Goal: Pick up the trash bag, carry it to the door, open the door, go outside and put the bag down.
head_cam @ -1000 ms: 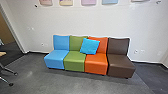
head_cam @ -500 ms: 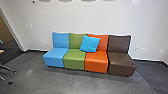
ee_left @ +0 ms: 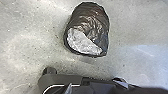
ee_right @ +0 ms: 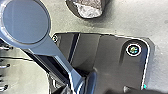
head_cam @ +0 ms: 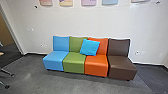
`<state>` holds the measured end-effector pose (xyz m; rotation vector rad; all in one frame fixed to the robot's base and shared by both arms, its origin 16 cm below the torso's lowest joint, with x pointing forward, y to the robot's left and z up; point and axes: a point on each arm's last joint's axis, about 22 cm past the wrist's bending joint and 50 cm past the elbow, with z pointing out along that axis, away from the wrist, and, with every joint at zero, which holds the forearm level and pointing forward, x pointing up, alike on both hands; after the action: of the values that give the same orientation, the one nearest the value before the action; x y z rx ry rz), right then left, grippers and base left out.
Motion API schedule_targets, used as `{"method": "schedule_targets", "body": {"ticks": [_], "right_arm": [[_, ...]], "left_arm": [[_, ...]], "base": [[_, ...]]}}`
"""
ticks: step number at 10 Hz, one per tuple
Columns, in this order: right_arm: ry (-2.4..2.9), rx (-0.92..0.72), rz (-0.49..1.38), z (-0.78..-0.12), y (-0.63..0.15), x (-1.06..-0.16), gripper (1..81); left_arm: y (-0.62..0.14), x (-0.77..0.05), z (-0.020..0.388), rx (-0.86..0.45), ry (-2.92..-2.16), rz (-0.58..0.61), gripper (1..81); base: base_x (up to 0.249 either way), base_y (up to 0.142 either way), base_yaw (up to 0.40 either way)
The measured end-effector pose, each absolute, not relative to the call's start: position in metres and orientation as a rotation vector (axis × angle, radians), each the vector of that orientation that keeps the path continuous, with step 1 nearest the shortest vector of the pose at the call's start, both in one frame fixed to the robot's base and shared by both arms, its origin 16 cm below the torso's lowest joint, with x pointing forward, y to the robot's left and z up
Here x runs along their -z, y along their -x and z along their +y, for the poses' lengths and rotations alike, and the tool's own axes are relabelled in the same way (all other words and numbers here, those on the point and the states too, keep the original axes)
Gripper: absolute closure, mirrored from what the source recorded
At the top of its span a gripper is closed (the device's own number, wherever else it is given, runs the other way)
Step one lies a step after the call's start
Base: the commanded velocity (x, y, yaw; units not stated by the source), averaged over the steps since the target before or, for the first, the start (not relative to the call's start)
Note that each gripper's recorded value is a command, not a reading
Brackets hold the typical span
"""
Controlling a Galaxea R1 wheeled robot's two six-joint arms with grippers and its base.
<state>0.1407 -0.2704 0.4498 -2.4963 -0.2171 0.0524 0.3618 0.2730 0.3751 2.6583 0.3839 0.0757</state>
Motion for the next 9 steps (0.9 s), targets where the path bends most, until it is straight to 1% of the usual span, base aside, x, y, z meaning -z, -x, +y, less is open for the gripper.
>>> {"method": "schedule_targets", "body": {"ticks": [2, 5, 9], "right_arm": [[2.489, -0.031, -0.224, -0.265, -0.147, -0.435, 1.0], [2.489, 0.011, -0.245, -0.265, -0.165, -0.412, 1.0], [2.483, 0.057, -0.266, -0.259, -0.179, -0.376, 1.0]], "left_arm": [[-0.376, -0.366, 0.274, -0.11, -2.656, 0.375, 1.0], [-0.394, -0.349, 0.285, -0.16, -2.665, 0.376, 1.0], [-0.42, -0.327, 0.287, -0.232, -2.659, 0.362, 1.0]], "base": [[0.0, 0.0, 0.0], [0.0, 0.0, 0.0], [0.0, 0.0, 0.0]]}}
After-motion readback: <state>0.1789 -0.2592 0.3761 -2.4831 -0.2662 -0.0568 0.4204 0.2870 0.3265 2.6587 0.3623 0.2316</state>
